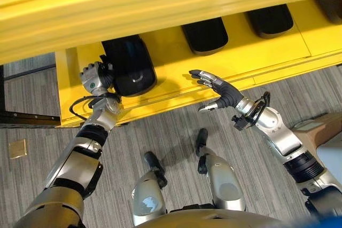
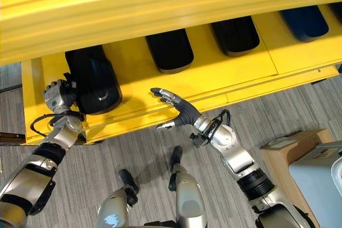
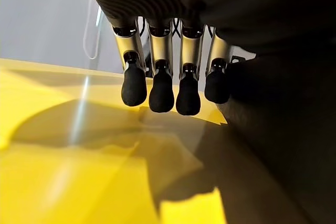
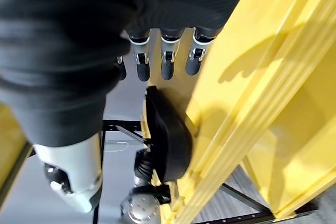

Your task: Move parts from the plastic box to the shelf.

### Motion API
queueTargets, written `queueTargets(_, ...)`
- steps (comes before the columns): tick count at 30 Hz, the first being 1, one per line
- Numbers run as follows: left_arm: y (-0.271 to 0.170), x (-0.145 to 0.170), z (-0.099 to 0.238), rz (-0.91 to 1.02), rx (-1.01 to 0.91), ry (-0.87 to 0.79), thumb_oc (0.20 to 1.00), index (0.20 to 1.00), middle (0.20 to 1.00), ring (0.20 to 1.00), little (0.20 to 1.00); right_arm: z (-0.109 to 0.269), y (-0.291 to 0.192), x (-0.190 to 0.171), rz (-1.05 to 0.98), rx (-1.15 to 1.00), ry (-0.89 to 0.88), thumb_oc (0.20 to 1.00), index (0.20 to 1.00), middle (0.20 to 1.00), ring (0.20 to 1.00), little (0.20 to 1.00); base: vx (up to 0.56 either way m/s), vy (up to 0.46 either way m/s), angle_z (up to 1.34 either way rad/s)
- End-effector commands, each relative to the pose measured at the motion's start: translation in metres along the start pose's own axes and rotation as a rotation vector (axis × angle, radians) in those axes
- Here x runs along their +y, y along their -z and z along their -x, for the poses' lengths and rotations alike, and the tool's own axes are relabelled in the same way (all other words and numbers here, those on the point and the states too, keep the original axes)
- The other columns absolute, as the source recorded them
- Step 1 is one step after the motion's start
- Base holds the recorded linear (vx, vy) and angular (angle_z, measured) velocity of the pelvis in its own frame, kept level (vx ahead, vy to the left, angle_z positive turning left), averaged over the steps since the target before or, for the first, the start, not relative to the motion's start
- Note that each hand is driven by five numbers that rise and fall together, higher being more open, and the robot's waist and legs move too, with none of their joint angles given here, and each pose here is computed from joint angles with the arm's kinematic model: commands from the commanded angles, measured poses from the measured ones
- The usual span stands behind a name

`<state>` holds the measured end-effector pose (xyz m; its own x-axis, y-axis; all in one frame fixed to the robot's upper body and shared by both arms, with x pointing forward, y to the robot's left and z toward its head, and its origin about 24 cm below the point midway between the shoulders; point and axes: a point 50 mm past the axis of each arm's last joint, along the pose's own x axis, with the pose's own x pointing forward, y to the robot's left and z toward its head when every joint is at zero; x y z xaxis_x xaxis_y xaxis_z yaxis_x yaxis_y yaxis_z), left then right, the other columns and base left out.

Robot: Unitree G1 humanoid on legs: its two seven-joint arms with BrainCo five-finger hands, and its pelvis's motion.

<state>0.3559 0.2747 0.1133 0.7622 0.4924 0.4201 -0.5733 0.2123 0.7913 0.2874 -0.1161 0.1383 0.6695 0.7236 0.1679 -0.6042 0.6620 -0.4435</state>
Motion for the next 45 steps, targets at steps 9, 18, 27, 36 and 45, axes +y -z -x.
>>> queueTargets(9,0.016,0.033,-0.027,-0.179,0.013,-0.126,0.200,0.200,0.200,0.200,0.200,-0.005,-0.018,-0.005,-0.001,-0.086,0.008,1.000,1.000,1.000,1.000,1.000,-0.05,0.018,0.00)
queueTargets(18,0.022,0.037,-0.030,-0.212,0.060,-0.128,0.200,0.200,0.200,0.200,0.200,-0.009,-0.019,-0.005,0.009,-0.076,0.010,1.000,1.000,1.000,1.000,1.000,0.00,0.012,0.01)
queueTargets(27,0.021,0.053,-0.040,-0.326,0.017,-0.194,0.200,0.200,0.200,0.200,0.200,-0.010,-0.017,-0.010,0.016,-0.052,0.012,1.000,1.000,1.000,1.000,1.000,0.00,0.000,0.00)
queueTargets(36,0.006,0.078,-0.058,-0.354,-0.015,-0.283,0.200,0.200,0.200,0.200,0.200,-0.010,-0.019,-0.015,0.026,-0.038,-0.002,1.000,1.000,1.000,1.000,1.000,0.03,0.018,-0.01)
queueTargets(45,-0.003,0.092,-0.068,-0.363,-0.003,-0.316,0.200,0.200,0.200,0.200,0.200,-0.010,-0.020,-0.017,0.031,-0.024,-0.014,1.000,1.000,1.000,1.000,1.000,0.03,0.020,-0.02)
